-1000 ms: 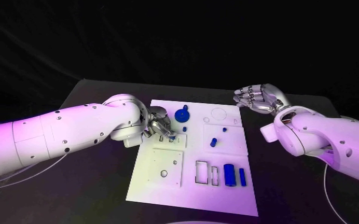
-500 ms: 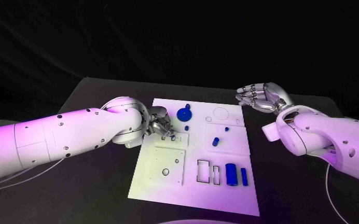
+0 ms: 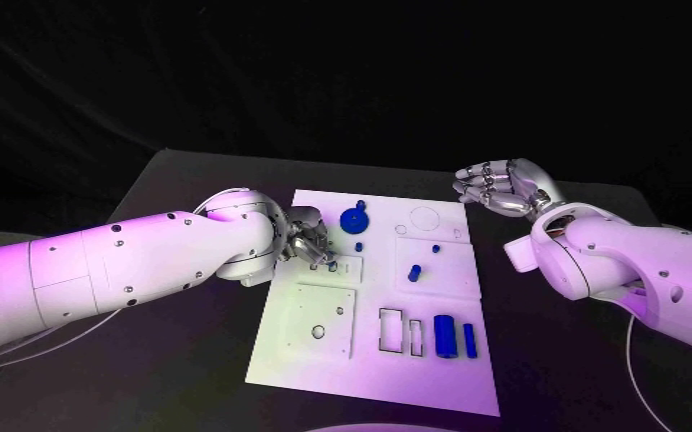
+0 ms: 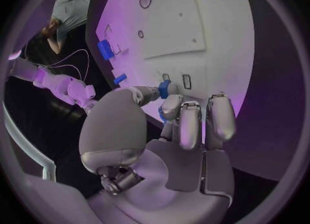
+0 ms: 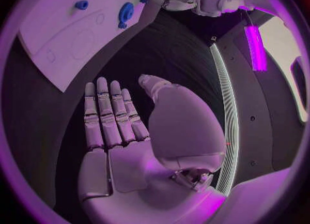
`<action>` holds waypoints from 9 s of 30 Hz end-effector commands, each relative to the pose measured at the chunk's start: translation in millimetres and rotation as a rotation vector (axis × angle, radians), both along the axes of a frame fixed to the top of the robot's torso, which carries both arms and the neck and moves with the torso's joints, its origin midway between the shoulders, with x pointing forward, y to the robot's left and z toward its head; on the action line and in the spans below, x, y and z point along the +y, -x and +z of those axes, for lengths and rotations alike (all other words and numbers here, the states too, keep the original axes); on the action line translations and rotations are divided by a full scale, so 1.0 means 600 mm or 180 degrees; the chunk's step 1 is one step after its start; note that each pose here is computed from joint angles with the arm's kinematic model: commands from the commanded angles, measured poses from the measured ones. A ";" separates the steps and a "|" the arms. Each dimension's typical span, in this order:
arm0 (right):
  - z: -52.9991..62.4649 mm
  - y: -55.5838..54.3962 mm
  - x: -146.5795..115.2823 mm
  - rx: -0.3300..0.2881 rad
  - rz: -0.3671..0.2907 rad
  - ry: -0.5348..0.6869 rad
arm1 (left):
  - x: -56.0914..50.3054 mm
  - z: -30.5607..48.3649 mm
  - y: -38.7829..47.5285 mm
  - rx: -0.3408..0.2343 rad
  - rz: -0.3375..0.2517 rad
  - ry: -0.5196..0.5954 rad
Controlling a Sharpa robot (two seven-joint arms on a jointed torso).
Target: Assemble the parts on the task board
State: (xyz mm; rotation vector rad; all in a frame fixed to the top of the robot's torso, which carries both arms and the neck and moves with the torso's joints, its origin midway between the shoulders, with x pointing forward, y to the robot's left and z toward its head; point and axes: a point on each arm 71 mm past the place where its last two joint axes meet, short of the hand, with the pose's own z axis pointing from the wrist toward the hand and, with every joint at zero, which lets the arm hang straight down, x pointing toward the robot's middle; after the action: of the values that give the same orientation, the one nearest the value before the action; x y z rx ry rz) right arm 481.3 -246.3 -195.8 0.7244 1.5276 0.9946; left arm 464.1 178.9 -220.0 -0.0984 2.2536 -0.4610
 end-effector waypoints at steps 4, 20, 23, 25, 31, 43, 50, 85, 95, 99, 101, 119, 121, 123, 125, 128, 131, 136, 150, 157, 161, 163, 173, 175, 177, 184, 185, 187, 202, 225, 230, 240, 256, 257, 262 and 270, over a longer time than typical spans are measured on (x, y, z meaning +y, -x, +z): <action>0.000 0.001 0.003 -0.0014 0.0026 0.0009 | -0.006 -0.003 0.001 0.0033 -0.0096 -0.0052; -0.002 -0.001 -0.002 0.0028 -0.0017 0.0038 | -0.007 -0.008 0.003 0.0138 -0.0149 -0.0093; -0.002 -0.001 -0.002 0.0034 -0.0019 0.0041 | -0.007 -0.009 0.004 0.0150 -0.0157 -0.0098; -0.002 -0.001 -0.002 0.0037 -0.0019 0.0041 | -0.008 -0.009 0.004 0.0157 -0.0161 -0.0099; -0.003 -0.001 -0.002 0.0043 -0.0017 0.0042 | -0.009 -0.010 0.004 0.0179 -0.0172 -0.0103; -0.002 -0.001 -0.001 0.0040 -0.0012 0.0040 | -0.013 -0.007 0.003 0.0120 -0.0138 -0.0049; -0.002 0.000 -0.001 0.0038 -0.0009 0.0038 | -0.014 -0.006 0.002 0.0081 -0.0112 -0.0021; -0.003 0.000 -0.002 0.0048 -0.0001 0.0038 | -0.012 -0.003 0.009 -0.0054 -0.0081 0.0017; -0.003 0.000 -0.001 0.0057 0.0007 0.0037 | -0.016 -0.008 0.007 -0.0067 -0.0157 -0.0089; -0.003 0.000 -0.002 0.0062 0.0005 0.0039 | -0.017 -0.011 0.008 -0.0074 -0.0185 -0.0132; -0.003 0.000 -0.002 0.0063 0.0003 0.0039 | -0.017 -0.012 0.009 -0.0072 -0.0197 -0.0147; -0.004 -0.001 -0.004 0.0086 0.0004 0.0026 | -0.018 -0.017 0.016 0.0004 -0.0268 -0.0202; -0.004 -0.001 -0.004 0.0087 0.0002 0.0026 | -0.017 -0.017 0.016 0.0009 -0.0262 -0.0197; -0.004 -0.001 -0.004 0.0088 0.0000 0.0026 | -0.016 -0.017 0.016 0.0015 -0.0248 -0.0185; -0.004 -0.001 -0.005 0.0089 -0.0001 0.0027 | -0.015 -0.017 0.016 0.0018 -0.0239 -0.0177; -0.004 -0.001 -0.005 0.0089 -0.0003 0.0027 | -0.015 -0.017 0.016 0.0029 -0.0225 -0.0159; -0.004 -0.001 -0.005 0.0090 -0.0003 0.0027 | -0.015 -0.017 0.017 0.0040 -0.0215 -0.0140; -0.004 -0.001 -0.004 0.0094 -0.0001 0.0026 | -0.014 -0.017 0.017 0.0057 -0.0184 -0.0105; -0.006 -0.001 -0.005 0.0129 -0.0019 -0.0003 | -0.014 -0.018 0.014 0.0119 -0.0128 -0.0035; -0.006 -0.001 -0.005 0.0131 -0.0022 -0.0004 | -0.013 -0.019 0.012 0.0156 -0.0100 -0.0008; -0.006 -0.001 -0.006 0.0131 -0.0022 -0.0004 | -0.013 -0.019 0.011 0.0163 -0.0084 0.0015; -0.006 -0.001 -0.006 0.0131 -0.0021 -0.0004 | -0.013 -0.019 0.011 0.0164 -0.0080 0.0021; -0.006 0.000 -0.005 0.0135 -0.0016 -0.0004 | -0.014 -0.020 0.009 0.0169 -0.0076 0.0025; -0.006 0.000 -0.005 0.0137 -0.0015 -0.0004 | -0.014 -0.020 0.009 0.0170 -0.0075 0.0025; -0.006 0.000 -0.005 0.0139 -0.0013 -0.0003 | -0.014 -0.020 0.009 0.0170 -0.0073 0.0024; -0.006 0.000 -0.006 0.0141 -0.0016 0.0003 | -0.012 -0.021 0.008 0.0181 -0.0060 0.0028; -0.006 0.000 -0.006 0.0141 -0.0017 0.0003 | -0.012 -0.021 0.008 0.0182 -0.0058 0.0029; -0.006 0.000 -0.007 0.0142 -0.0018 0.0005 | -0.012 -0.021 0.007 0.0184 -0.0055 0.0029; -0.006 0.000 -0.007 0.0143 -0.0015 0.0007 | -0.009 -0.022 0.005 0.0194 -0.0045 0.0021; -0.006 0.000 -0.007 0.0147 -0.0011 0.0007 | -0.008 -0.022 0.003 0.0192 -0.0032 0.0017; -0.006 0.000 -0.007 0.0148 -0.0009 0.0007 | -0.007 -0.023 0.002 0.0193 -0.0031 0.0015; -0.006 0.000 -0.007 0.0151 -0.0006 0.0007 | -0.008 -0.023 0.003 0.0195 -0.0035 0.0016; -0.006 0.001 -0.008 0.0151 -0.0003 0.0009 | -0.008 -0.020 0.005 0.0188 -0.0031 0.0053; -0.006 0.001 -0.008 0.0151 -0.0003 0.0009 | -0.007 -0.019 0.005 0.0189 -0.0027 0.0057; -0.006 0.001 -0.008 0.0149 -0.0003 0.0009 | -0.005 -0.019 0.005 0.0188 -0.0015 0.0066; -0.006 0.001 -0.008 0.0149 -0.0003 0.0008 | -0.002 -0.019 0.005 0.0193 -0.0003 0.0063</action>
State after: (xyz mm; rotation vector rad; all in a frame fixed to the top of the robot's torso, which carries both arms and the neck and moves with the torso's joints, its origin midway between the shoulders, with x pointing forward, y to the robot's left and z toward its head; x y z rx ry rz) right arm 481.4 -252.9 -199.4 0.7652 1.5582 0.9687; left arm 462.0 179.3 -231.2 -0.1241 2.3020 -0.4706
